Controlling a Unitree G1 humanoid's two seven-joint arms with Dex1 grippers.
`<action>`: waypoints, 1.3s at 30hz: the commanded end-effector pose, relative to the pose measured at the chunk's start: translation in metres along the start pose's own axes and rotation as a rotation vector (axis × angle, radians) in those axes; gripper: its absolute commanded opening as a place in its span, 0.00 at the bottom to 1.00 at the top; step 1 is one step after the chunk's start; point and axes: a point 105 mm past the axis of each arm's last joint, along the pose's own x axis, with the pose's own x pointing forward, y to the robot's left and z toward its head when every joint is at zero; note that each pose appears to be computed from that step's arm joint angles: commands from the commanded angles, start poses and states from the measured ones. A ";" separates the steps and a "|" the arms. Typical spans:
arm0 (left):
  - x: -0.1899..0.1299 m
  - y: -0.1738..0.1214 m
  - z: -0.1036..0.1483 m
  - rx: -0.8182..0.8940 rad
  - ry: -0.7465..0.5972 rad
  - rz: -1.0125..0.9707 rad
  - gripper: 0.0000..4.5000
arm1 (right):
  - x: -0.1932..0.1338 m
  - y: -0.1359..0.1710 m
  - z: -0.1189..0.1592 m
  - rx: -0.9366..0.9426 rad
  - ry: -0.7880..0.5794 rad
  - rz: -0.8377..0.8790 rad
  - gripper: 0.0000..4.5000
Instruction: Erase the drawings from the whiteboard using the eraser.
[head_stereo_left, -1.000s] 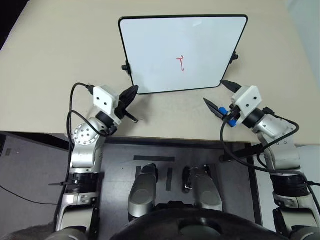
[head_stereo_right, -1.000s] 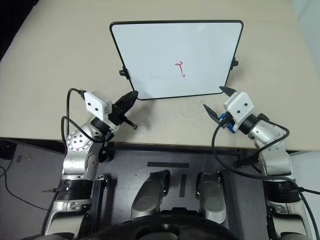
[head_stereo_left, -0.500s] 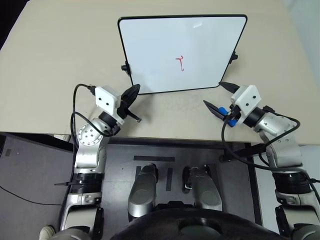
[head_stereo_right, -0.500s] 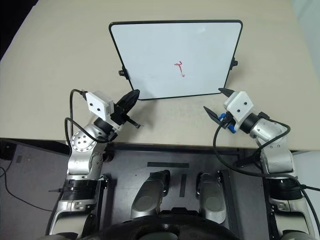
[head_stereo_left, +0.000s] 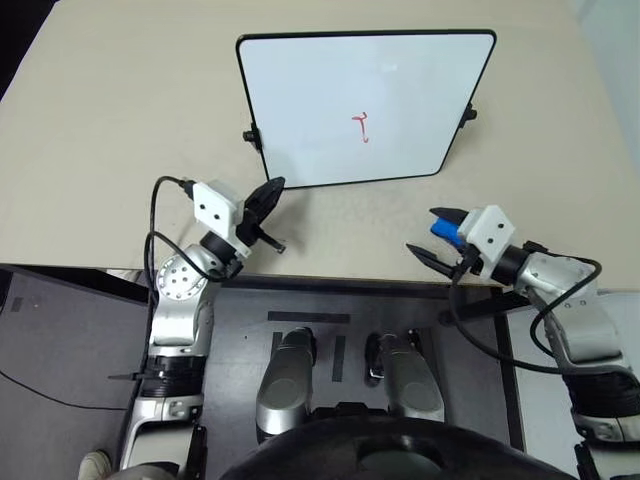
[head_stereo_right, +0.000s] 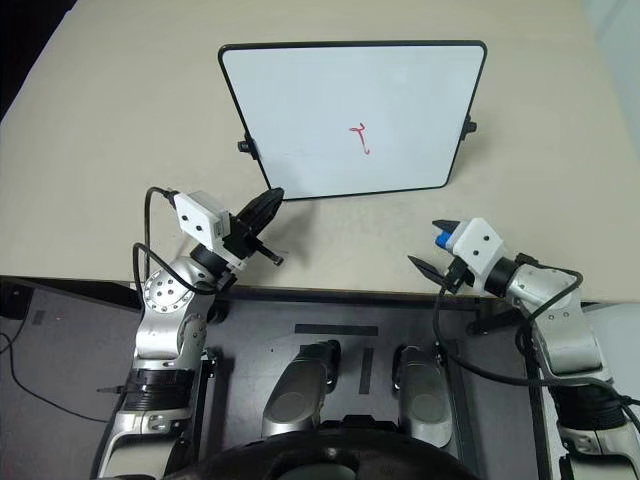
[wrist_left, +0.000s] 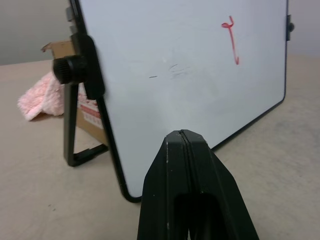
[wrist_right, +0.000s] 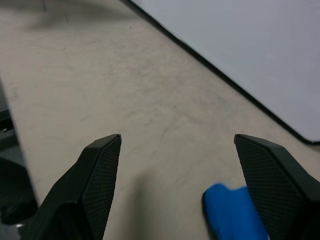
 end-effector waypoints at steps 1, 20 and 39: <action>0.004 -0.004 0.008 0.006 -0.034 -0.016 0.00 | -0.015 -0.006 0.010 -0.012 -0.007 -0.021 0.85; 0.006 -0.013 0.003 -0.018 -0.035 -0.026 0.00 | -0.018 -0.015 -0.034 0.021 0.163 -0.100 0.85; 0.008 -0.011 0.003 -0.013 -0.040 -0.021 0.00 | -0.008 -0.030 -0.007 -0.083 0.090 -0.142 0.02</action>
